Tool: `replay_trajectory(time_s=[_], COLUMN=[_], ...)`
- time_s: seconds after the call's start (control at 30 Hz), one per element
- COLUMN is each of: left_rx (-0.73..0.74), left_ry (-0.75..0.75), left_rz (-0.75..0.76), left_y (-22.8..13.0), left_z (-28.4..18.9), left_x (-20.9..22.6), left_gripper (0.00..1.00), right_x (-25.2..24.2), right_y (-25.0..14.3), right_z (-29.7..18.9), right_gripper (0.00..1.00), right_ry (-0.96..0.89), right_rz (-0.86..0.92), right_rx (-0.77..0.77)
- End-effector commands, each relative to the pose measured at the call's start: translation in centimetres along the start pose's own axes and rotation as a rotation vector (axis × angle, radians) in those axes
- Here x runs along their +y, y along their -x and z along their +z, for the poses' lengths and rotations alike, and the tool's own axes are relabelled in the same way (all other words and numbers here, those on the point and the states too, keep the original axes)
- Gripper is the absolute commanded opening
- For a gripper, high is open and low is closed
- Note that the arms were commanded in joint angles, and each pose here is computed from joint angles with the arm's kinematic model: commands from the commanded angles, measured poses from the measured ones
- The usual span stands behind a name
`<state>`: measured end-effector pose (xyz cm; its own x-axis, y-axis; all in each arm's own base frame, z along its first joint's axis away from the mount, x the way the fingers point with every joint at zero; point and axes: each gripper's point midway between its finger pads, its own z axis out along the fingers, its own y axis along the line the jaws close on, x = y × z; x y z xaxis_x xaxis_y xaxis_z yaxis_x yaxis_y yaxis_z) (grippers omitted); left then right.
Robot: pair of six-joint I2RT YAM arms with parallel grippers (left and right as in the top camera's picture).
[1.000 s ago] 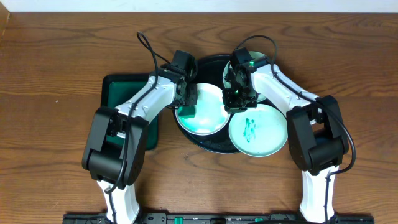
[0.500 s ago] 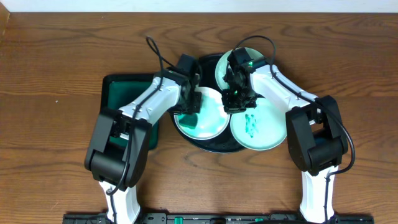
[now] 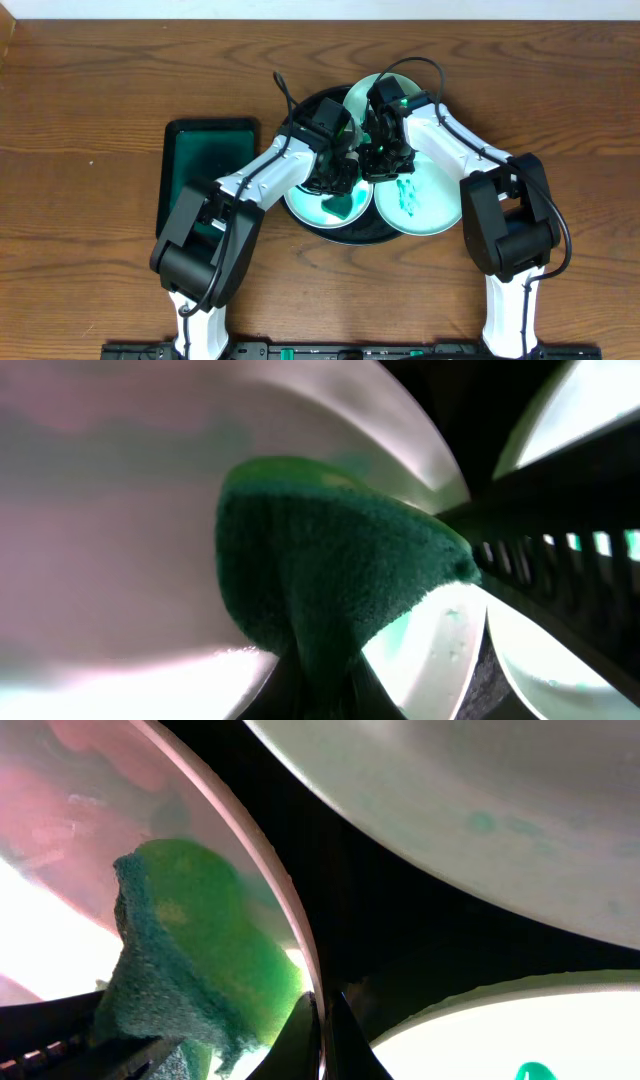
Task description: Clean dirty plates on tray and stack at the side
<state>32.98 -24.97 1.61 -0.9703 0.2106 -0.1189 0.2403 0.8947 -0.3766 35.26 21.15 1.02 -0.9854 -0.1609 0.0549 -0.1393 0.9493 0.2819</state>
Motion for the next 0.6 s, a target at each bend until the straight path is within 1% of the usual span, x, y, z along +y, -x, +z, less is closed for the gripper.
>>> replay_trajectory(time_s=[0.0, 0.13, 0.23, 0.33, 0.43, 0.57], left_rx=[0.024, -0.044, -0.151, -0.25, -0.321, -0.334], left_ry=[0.114, 0.23, 0.323, 0.384, 0.43, 0.438], left_rz=[-0.134, -0.157, -0.144, -0.136, -0.172, -0.253], left_y=[-0.8, 0.0, 1.2, 1.6, 1.0, -0.9], left_z=[0.5, -2.6, -6.5, -10.8, -14.6, -17.6], left_x=[3.7, 6.1, 6.7, 6.7, 6.9, 7.7], left_gripper=[0.07, 0.07, 0.07, 0.07, 0.07, 0.07], right_x=[0.8, 0.8, 0.8, 0.8, 0.9, 1.2], right_y=[-0.4, -0.4, -0.2, -0.2, -0.1, 0.4], right_z=[0.6, 0.6, 0.6, 0.7, 0.7, 0.4], right_gripper=[0.01, 0.01, 0.01, 0.01, 0.01, 0.01], right_ry=[0.024, 0.024, 0.025, 0.025, 0.027, 0.037], right_rz=[-0.025, -0.025, -0.027, -0.028, -0.033, -0.062], right_rx=[0.024, 0.023, 0.017, 0.016, 0.013, -0.01])
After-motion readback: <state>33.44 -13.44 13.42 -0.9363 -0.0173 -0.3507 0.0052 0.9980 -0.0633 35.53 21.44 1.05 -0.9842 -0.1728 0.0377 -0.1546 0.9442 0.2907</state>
